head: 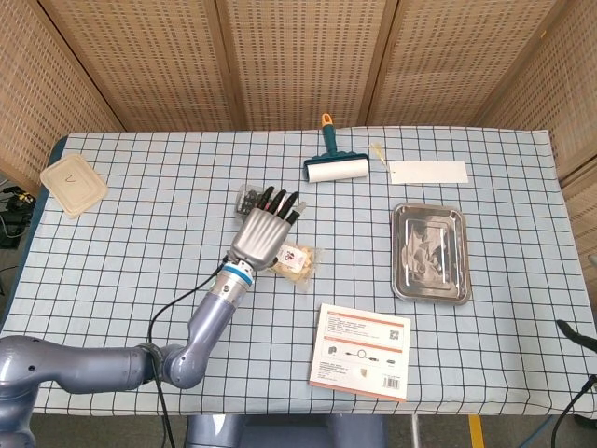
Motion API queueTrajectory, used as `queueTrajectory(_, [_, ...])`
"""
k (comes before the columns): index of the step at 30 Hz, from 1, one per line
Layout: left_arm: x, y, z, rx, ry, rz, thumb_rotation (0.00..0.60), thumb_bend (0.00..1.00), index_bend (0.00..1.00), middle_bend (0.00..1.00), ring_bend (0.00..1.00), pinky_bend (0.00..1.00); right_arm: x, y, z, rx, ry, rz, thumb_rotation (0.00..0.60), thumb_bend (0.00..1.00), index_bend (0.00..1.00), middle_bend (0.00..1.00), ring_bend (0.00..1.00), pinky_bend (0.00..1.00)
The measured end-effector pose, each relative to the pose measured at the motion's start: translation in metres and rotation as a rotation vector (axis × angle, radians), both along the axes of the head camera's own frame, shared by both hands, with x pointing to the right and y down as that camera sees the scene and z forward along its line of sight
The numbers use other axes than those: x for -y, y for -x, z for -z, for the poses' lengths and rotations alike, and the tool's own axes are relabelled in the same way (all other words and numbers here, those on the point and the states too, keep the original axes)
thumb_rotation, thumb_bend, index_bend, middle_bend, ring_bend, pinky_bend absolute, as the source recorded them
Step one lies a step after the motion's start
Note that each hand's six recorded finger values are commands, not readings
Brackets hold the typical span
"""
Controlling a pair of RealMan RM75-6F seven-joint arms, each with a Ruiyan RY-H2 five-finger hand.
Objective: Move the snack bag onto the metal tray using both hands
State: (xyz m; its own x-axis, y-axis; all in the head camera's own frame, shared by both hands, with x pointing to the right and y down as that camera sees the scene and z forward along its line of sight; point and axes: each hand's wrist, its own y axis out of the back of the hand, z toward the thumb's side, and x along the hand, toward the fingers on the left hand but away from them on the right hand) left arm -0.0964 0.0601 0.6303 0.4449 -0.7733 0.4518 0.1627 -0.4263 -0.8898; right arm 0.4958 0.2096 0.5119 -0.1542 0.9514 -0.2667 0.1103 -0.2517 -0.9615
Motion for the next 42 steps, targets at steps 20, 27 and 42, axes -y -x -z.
queueTrajectory(20, [-0.083, 0.259, 0.059, 0.131, -0.106, 0.273, 0.6, 0.0, 0.0, 0.0, 0.0, 0.0, -0.001, 0.024, -0.027, -0.075, 0.071, 0.063, 0.6, 0.09, 0.12, 0.0, 0.0, 0.0])
queueTrajectory(27, [-0.116, 0.311, 0.062, 0.143, -0.084, 0.372, 0.6, 0.0, 0.0, 0.0, 0.0, 0.0, 0.005, 0.05, -0.039, -0.02, 0.092, 0.094, 0.6, 0.02, 0.06, 0.0, 0.0, 0.0])
queueTrajectory(42, [-0.13, 0.355, 0.066, 0.074, -0.059, 0.459, 0.6, 0.0, 0.0, 0.0, 0.0, 0.0, 0.072, 0.222, -0.095, 0.042, 0.169, 0.344, 0.6, 0.03, 0.17, 0.0, 0.0, 0.0])
